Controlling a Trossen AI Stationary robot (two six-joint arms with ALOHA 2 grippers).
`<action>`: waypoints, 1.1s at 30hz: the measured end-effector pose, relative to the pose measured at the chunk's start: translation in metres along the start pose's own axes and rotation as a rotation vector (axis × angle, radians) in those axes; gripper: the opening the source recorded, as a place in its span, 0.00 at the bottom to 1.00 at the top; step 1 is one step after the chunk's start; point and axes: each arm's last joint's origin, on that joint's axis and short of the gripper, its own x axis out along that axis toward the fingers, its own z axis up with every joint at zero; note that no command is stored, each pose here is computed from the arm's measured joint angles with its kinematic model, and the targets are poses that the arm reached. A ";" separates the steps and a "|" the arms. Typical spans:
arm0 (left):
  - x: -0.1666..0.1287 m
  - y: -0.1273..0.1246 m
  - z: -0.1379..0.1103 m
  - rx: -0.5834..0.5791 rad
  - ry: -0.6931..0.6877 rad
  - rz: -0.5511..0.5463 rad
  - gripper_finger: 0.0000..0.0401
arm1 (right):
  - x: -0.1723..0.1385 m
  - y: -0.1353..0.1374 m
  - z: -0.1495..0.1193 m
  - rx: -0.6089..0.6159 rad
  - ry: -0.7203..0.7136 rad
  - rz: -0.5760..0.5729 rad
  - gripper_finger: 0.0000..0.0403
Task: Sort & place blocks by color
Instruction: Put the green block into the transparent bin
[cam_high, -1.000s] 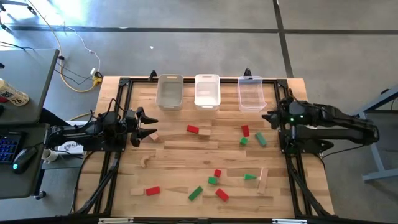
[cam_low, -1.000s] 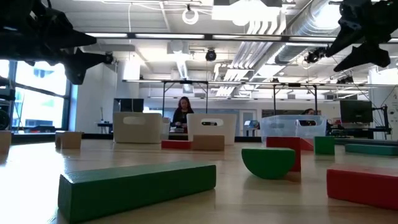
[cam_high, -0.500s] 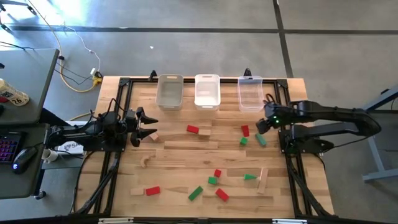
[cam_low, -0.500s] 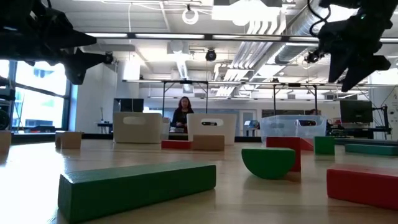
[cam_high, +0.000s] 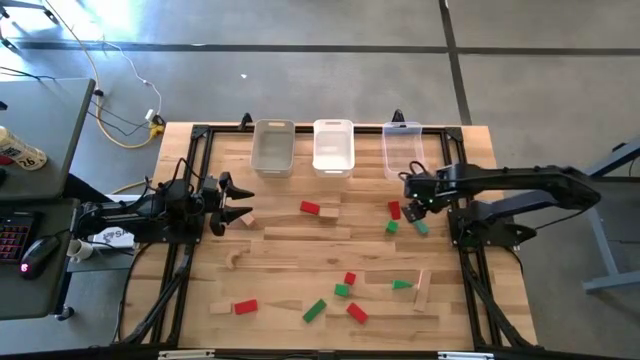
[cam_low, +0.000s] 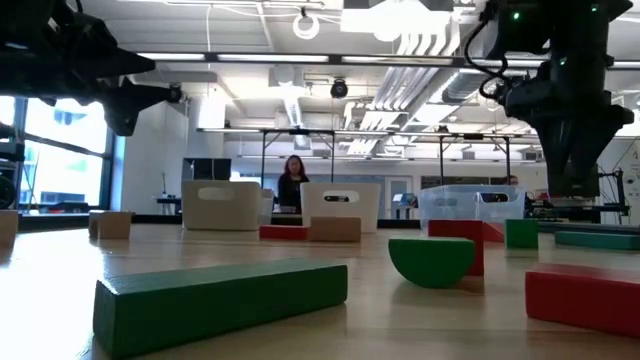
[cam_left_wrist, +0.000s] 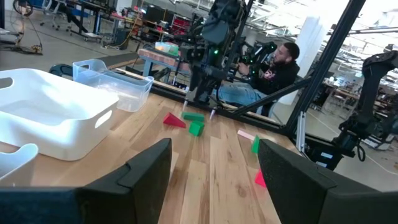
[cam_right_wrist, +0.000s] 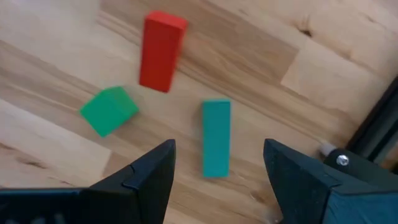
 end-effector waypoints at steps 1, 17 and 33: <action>0.000 0.000 0.000 0.000 0.000 0.000 0.57 | 0.003 0.001 0.001 -0.001 0.011 -0.013 0.58; 0.000 0.000 0.000 0.000 0.000 0.000 0.57 | 0.042 0.019 0.010 0.009 0.144 -0.189 0.58; 0.000 0.000 0.000 0.000 0.000 0.000 0.57 | 0.076 0.033 0.016 -0.060 0.224 -0.236 0.58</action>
